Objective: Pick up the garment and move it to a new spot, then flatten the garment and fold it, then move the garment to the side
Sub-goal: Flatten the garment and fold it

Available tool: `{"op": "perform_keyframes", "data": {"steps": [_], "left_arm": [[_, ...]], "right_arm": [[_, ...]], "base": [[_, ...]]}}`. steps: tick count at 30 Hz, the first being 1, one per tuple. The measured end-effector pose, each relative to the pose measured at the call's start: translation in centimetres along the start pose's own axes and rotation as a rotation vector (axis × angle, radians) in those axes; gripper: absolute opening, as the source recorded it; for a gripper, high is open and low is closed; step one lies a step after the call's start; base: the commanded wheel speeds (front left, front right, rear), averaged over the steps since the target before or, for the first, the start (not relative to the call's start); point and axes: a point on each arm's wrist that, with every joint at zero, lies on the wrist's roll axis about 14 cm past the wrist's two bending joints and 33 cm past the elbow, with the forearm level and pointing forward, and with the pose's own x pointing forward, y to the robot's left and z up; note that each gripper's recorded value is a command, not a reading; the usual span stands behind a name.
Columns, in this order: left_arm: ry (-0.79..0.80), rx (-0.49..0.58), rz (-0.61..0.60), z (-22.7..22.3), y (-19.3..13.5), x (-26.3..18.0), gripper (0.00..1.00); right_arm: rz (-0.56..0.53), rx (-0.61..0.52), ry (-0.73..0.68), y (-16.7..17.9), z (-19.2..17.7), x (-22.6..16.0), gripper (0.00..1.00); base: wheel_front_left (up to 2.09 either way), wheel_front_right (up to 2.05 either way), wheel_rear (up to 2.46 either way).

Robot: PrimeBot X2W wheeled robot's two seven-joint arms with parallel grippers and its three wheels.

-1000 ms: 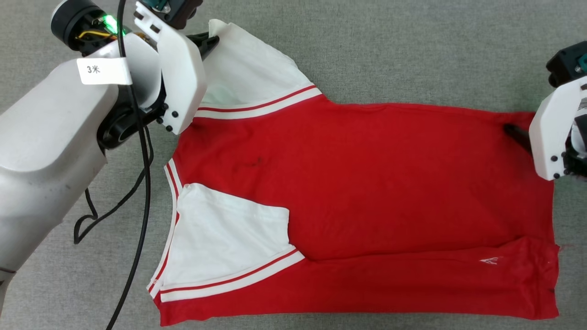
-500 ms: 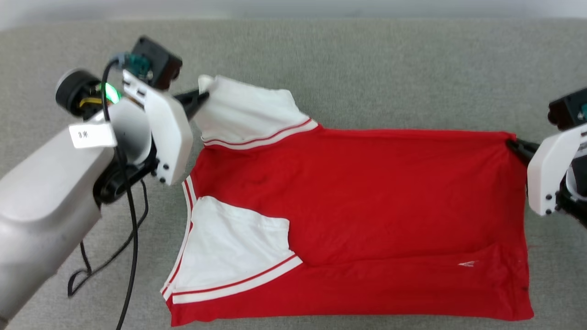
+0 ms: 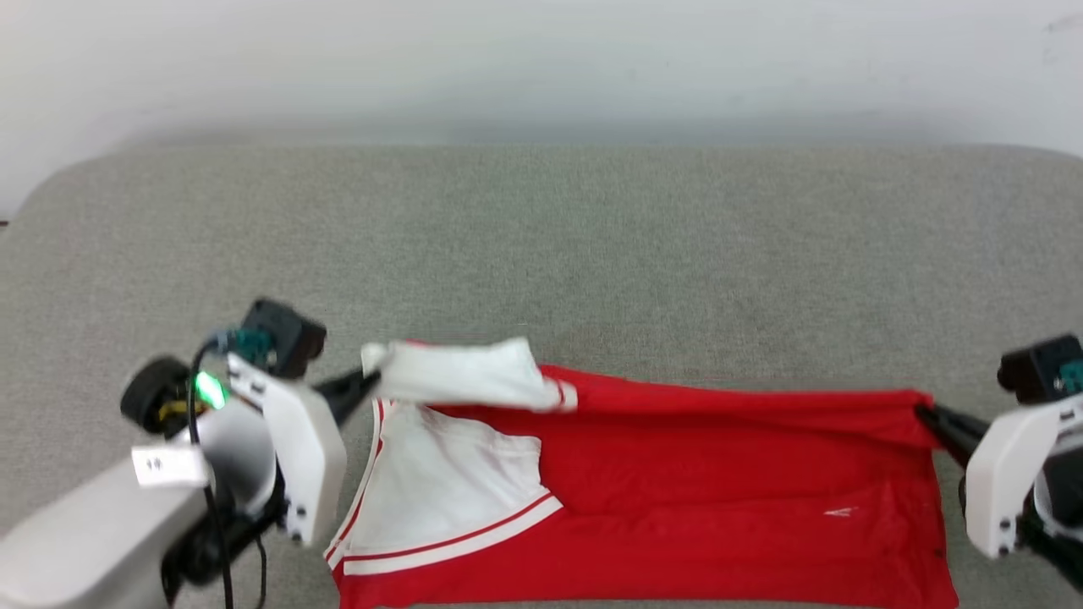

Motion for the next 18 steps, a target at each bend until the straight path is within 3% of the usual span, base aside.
{"op": "perform_keyframes", "data": {"steps": [9,18], "left_arm": [[0.091,-0.152,0.0,-6.6,-2.8,-2.7,0.0],[0.2,-0.252,-0.006,-11.7,-3.9,-2.0,0.0]], "right_arm": [[0.025,0.079,0.045,2.2,-4.3,-2.4,0.0],[0.023,0.127,0.172,3.0,-8.3,-2.5,0.0]], "base": [[0.0,0.0,0.0],[0.0,0.0,0.0]]}}
